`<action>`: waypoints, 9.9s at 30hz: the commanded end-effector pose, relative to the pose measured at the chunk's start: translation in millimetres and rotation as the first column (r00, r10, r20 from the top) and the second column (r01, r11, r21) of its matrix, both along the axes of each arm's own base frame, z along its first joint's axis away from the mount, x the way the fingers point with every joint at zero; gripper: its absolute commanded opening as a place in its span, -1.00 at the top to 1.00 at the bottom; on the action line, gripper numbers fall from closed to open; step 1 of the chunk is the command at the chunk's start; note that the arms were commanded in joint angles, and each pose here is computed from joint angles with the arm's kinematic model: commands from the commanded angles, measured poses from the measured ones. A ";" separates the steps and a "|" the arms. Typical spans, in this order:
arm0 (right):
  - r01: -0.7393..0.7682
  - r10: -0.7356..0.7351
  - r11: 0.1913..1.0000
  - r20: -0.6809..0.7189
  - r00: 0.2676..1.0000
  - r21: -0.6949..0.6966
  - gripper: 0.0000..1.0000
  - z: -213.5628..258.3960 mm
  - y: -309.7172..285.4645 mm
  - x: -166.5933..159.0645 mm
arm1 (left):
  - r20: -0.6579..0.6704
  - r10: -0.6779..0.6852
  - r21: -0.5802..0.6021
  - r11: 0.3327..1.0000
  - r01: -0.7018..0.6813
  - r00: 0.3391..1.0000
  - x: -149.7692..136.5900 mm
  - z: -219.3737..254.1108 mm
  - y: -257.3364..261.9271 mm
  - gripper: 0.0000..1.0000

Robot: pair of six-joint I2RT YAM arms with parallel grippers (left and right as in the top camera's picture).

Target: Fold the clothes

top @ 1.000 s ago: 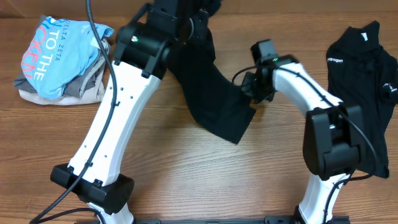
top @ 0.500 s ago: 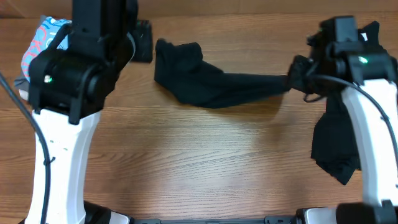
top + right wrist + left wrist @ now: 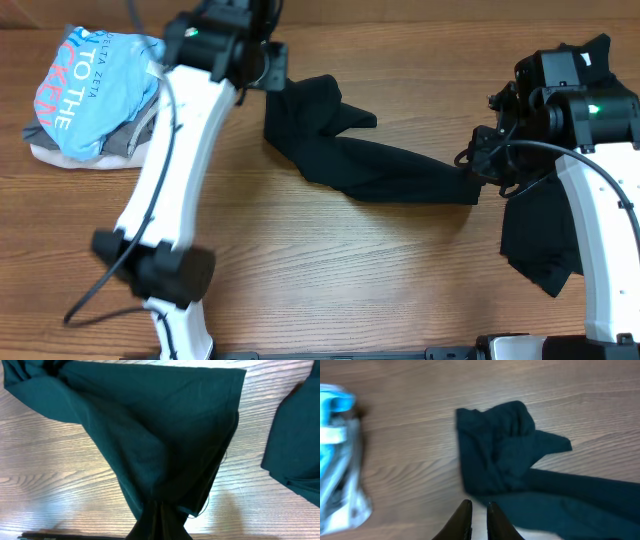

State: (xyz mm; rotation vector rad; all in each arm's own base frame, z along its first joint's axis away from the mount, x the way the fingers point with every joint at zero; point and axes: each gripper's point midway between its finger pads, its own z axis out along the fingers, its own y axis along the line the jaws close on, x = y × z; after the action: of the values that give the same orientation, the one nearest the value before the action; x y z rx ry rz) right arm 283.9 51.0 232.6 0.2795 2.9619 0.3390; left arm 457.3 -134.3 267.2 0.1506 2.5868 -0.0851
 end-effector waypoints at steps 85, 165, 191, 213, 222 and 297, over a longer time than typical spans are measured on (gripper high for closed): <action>-0.029 0.026 0.999 0.094 0.995 0.037 0.92 0.8 7.3 21.6 | -0.022 -0.221 -0.123 0.969 0.216 0.975 62.0 -137.0 -55.5 -0.49; 0.253 -0.256 0.965 0.033 0.966 0.075 0.92 21.2 -88.5 -1.4 | 0.019 0.235 -0.240 0.945 -0.224 0.972 -59.6 80.1 112.3 0.92; 0.197 -0.183 0.967 -0.100 0.978 0.162 -0.17 -97.4 -60.8 -12.1 | -0.241 0.162 -0.110 0.975 -0.193 0.957 -73.0 -34.2 89.4 0.91; -0.167 0.187 0.980 -0.218 0.958 0.108 -0.39 -178.5 58.8 7.0 | -0.207 0.162 -0.119 0.975 -0.189 0.965 -64.9 -31.2 88.7 0.92; -0.111 0.137 0.990 -0.420 0.897 0.085 -0.23 -229.5 57.5 -68.3 | -0.204 0.168 -0.109 0.975 -0.193 0.965 -64.4 -31.2 90.7 0.91; 0.193 -0.148 0.981 0.532 0.834 -0.029 0.92 -29.3 -26.0 230.7 | -0.187 0.152 -0.096 0.980 -0.172 0.971 -61.7 -30.3 92.1 0.92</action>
State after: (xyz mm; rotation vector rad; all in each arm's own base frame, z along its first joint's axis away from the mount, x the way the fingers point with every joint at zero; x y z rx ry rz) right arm 509.3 48.6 193.7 0.3331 2.4176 0.2868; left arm 395.5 -45.2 236.3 -0.1590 2.7588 -0.2292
